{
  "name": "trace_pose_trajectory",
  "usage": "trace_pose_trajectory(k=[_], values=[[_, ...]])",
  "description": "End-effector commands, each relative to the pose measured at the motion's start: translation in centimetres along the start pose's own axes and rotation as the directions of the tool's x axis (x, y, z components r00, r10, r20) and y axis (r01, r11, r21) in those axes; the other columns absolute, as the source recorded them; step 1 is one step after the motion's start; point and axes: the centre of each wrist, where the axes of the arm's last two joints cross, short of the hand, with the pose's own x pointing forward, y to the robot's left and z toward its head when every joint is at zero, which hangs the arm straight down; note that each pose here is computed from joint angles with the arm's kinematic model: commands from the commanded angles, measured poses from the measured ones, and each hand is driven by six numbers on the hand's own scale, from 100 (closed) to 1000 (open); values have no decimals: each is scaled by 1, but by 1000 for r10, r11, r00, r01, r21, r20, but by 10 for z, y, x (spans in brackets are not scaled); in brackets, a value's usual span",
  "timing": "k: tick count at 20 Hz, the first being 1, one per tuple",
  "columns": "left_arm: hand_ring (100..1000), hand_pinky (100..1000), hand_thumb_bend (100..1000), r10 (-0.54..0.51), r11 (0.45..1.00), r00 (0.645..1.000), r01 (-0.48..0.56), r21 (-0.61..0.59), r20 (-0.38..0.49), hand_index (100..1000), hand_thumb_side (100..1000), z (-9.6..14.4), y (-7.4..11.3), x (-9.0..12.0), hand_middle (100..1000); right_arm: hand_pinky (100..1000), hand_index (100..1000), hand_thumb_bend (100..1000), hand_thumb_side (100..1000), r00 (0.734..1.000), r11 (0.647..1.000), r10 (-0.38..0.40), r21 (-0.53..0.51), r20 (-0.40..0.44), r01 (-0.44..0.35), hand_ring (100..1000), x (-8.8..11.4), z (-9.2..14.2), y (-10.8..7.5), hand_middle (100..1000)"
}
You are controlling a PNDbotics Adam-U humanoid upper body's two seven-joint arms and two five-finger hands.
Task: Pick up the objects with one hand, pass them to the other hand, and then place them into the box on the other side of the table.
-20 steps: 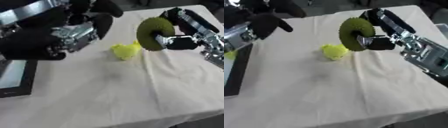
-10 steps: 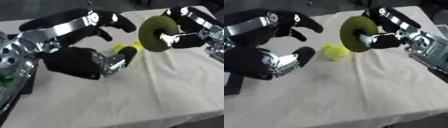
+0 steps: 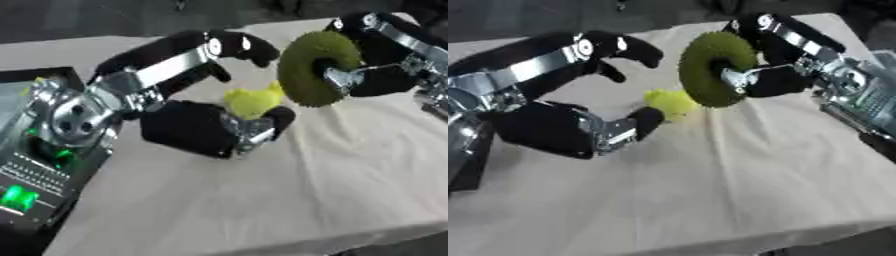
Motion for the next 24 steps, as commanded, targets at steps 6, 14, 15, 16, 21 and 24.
trace_pose_trajectory(k=[6, 14, 15, 16, 21, 24], values=[[989, 874, 372, 47, 996, 998, -44, 74, -47, 888, 571, -13, -11, 2, 826, 513, 511, 100, 100, 1000, 998, 1, 69, 23, -3, 384, 10, -1, -7, 347], [991, 873, 373, 112, 989, 991, -105, 104, -69, 887, 610, -29, -24, 1, 824, 491, 501, 100, 100, 999, 994, -40, 98, 13, 38, 371, 10, -2, -7, 337], [991, 873, 375, 119, 989, 991, -112, 100, -68, 888, 616, -30, -26, 1, 824, 489, 500, 100, 100, 999, 994, -46, 100, 10, 45, 369, 10, -3, -6, 336], [992, 873, 380, 124, 988, 990, -117, 98, -68, 888, 621, -31, -27, 0, 824, 486, 499, 100, 100, 999, 993, -53, 102, 8, 51, 367, 10, -3, -6, 335], [993, 876, 413, 125, 988, 988, -116, 98, -95, 890, 629, -38, -33, -4, 825, 480, 496, 100, 100, 997, 990, -80, 121, 8, 79, 362, 10, -3, -5, 332], [994, 880, 430, 106, 990, 987, -94, 101, -117, 897, 618, -43, -37, -7, 827, 476, 495, 100, 100, 995, 986, -95, 138, 16, 92, 360, 11, -5, -6, 330]])
